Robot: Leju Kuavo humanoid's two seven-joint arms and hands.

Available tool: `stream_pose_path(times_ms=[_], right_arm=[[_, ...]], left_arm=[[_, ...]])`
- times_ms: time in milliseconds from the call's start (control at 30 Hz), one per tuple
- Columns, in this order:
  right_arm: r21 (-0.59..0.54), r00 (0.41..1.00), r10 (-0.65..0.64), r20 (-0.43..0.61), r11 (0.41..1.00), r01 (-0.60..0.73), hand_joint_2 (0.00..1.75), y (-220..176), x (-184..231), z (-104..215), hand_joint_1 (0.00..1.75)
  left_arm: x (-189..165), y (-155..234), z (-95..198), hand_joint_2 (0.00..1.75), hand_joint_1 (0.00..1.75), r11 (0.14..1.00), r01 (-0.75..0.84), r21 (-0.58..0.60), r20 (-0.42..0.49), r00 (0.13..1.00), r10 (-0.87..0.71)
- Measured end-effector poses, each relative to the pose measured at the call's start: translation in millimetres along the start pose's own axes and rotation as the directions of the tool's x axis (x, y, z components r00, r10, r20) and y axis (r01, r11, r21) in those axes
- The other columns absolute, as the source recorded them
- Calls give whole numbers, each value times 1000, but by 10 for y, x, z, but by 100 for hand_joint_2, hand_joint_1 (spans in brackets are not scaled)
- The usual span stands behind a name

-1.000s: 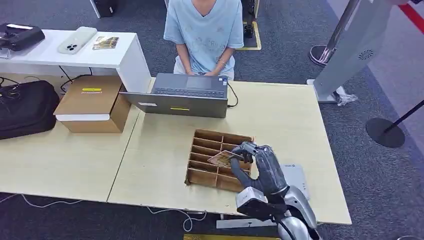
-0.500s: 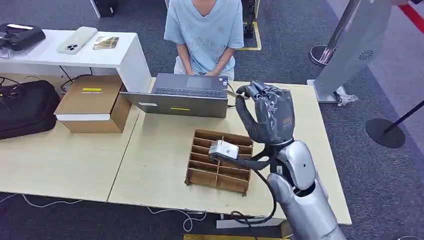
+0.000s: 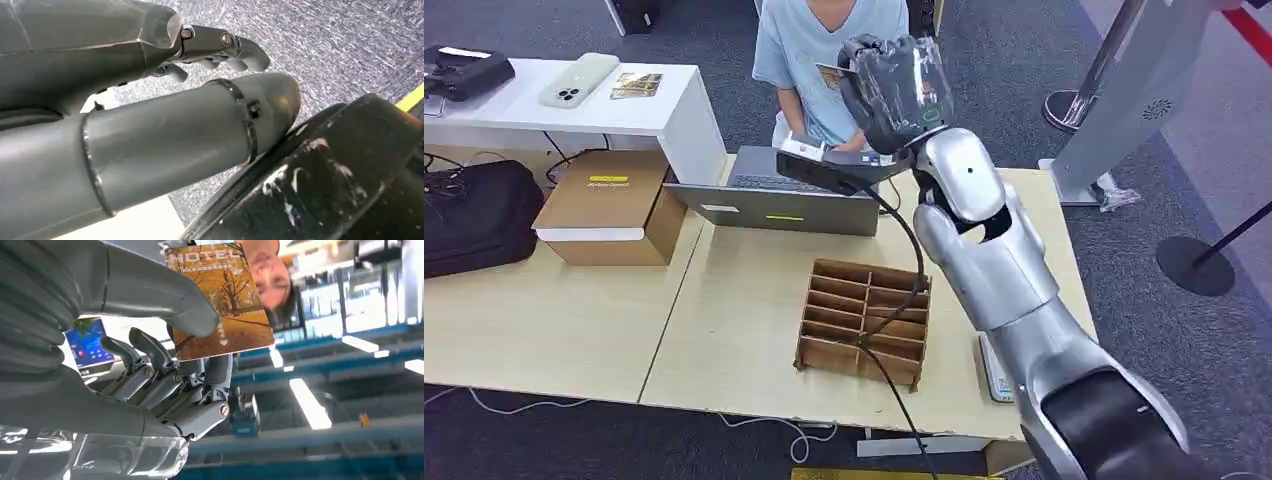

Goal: Pass the card to the sensor for recognition and then transmit it.

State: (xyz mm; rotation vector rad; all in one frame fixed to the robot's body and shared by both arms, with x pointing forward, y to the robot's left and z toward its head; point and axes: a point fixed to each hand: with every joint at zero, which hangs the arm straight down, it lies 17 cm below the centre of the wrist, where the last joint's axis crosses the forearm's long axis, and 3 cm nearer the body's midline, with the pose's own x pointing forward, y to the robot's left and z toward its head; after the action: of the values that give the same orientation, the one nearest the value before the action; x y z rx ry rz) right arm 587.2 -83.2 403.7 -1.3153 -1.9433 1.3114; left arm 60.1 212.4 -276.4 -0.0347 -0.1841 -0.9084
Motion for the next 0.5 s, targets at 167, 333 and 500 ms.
stream_pose_path(times_ms=[167,333,500], right_arm=[[151,999,18,-48,988,-11,175,290,-224,-232,175],[320,984,96,-153,947,-43,175,594,-577,-211,175],[412,968,132,-212,910,-34,175,774,-827,-111,175]], left_arm=[[-3,6,2,0,0,1000,8,-7,0,1000,-8],[-11,11,5,0,0,1000,7,-13,0,1000,-7],[-16,13,5,0,0,1000,6,-13,-1,1000,-6]])
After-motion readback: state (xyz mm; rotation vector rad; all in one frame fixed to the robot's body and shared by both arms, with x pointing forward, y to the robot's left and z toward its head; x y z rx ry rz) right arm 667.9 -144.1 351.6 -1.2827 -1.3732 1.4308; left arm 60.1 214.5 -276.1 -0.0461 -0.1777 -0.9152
